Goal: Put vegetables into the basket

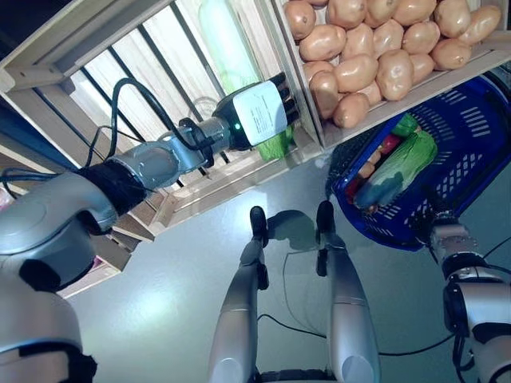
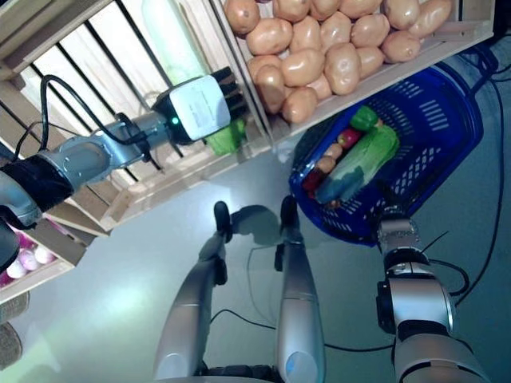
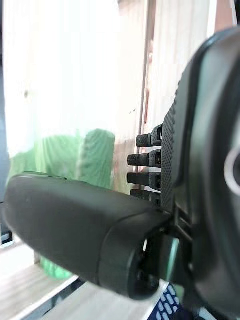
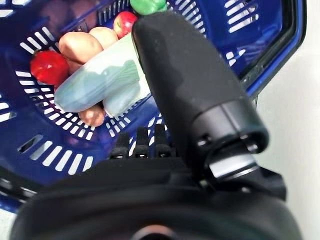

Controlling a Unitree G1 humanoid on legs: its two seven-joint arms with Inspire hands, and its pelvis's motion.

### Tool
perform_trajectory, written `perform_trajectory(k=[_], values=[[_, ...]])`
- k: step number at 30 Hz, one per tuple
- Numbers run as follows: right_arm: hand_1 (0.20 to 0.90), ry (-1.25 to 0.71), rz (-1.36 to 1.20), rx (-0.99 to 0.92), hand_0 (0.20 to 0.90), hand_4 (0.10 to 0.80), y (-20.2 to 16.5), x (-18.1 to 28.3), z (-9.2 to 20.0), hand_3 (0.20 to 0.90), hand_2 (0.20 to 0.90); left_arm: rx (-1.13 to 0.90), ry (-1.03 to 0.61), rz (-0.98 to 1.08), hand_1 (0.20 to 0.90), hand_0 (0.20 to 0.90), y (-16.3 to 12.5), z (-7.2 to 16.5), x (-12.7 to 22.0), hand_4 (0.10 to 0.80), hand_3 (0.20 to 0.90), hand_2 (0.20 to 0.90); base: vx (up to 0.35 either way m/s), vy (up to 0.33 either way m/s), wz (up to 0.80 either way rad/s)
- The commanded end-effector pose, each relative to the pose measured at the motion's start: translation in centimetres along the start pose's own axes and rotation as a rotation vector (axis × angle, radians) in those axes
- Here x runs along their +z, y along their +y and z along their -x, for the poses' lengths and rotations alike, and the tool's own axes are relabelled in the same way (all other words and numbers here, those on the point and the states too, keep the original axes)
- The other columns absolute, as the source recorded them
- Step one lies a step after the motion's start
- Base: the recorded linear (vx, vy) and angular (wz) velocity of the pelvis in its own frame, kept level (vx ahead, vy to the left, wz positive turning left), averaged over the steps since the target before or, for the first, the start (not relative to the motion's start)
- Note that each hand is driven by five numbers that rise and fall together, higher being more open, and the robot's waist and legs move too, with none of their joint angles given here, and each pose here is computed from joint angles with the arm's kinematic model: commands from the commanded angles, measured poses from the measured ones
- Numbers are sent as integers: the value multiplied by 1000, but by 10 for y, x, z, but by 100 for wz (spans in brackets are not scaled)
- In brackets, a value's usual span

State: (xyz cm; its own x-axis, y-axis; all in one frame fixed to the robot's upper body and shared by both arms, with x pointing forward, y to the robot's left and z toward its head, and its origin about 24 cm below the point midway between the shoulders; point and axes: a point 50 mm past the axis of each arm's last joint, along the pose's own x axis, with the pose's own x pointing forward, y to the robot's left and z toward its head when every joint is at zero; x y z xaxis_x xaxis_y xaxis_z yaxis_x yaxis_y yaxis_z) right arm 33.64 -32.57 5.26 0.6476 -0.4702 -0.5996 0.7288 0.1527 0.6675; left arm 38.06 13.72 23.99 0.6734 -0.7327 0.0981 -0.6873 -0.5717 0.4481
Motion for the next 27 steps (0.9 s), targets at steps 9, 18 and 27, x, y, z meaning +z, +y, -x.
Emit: perform_trajectory(k=[9, 18, 27], values=[[900, -91, 110, -18, 900, 800, -7, 12, 0, 900, 900, 231, 311, -29, 900, 900, 3, 6, -44, 800, 900, 900, 10, 11, 0], [900, -101, 122, -9, 900, 800, -2, 10, 2, 900, 900, 214, 483, 57, 385, 385, -25, 21, -41, 456, 385, 385, 8, 13, -2], [900, -93, 122, -5, 900, 800, -2, 0, 4, 900, 900, 201, 560, 63, 300, 300, -34, 26, -39, 400, 300, 300, -3, 5, -2]])
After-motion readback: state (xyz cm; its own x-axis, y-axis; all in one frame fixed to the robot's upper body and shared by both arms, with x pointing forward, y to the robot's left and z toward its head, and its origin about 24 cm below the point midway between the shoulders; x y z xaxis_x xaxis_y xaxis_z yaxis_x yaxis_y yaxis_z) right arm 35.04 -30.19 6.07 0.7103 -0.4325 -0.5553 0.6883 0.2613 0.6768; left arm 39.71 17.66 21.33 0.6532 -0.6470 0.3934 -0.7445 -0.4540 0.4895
